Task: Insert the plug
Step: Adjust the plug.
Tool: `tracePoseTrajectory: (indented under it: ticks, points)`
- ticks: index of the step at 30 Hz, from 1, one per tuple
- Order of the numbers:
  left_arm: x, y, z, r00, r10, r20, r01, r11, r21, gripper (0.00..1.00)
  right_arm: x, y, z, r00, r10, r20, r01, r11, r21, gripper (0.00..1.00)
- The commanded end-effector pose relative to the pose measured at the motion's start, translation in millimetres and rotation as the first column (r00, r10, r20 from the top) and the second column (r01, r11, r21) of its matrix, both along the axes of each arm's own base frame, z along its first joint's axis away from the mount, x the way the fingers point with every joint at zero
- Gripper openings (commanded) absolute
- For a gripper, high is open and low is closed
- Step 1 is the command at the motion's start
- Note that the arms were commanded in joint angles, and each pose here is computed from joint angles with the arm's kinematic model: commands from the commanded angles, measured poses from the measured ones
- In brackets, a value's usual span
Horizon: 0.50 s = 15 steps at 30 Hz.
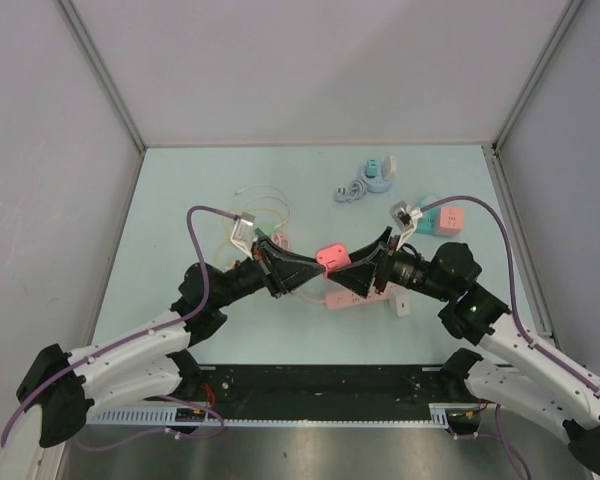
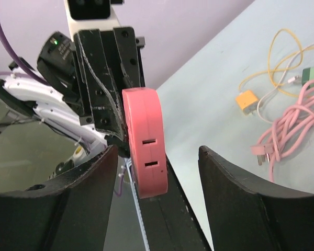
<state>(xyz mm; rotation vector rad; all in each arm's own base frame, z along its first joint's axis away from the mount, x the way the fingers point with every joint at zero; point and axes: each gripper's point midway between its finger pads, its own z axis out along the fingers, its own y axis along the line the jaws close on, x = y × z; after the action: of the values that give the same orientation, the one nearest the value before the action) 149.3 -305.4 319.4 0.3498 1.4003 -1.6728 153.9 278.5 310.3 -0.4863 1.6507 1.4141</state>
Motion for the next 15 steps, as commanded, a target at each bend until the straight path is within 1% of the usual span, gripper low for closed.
tracePoseTrajectory:
  ticks: [1,5,8,11,12,14,15]
  points:
    - [-4.7,5.2,19.2,1.0,-0.001,0.028,0.003,0.997,-0.079,0.0,1.6,-6.7,42.5,0.995,-0.061,0.08,0.047,0.985,0.168,0.66]
    - [-3.9,5.1,19.3,1.0,0.001,0.024,0.001,0.996,-0.085,0.0,0.7,-8.5,47.0,0.993,-0.079,0.092,0.058,0.976,0.21,0.64]
    - [-3.1,5.0,19.2,1.0,0.002,0.02,-0.001,0.996,-0.091,0.0,0.5,-6.7,46.3,0.992,-0.077,0.096,0.055,0.976,0.212,0.61]
    - [-3.2,4.3,18.2,1.0,-0.001,0.015,0.002,0.996,-0.091,0.01,-1.4,-4.5,45.1,0.992,-0.068,0.104,0.045,0.976,0.212,0.55]
    - [-3.5,4.4,18.2,1.0,-0.002,0.013,0.003,0.996,-0.093,0.0,-1.3,-4.1,45.0,0.992,-0.068,0.103,0.045,0.976,0.212,0.48]
    - [-3.1,4.6,16.5,1.0,-0.001,0.008,0.001,0.996,-0.094,0.0,-2.1,-2.3,43.6,0.992,-0.063,0.107,0.04,0.978,0.206,0.4]
    - [-2.6,4.1,16.2,1.0,-0.001,0.007,0.001,0.996,-0.093,0.0,-1.4,-1.6,42.0,0.992,-0.064,0.105,0.042,0.978,0.203,0.28]
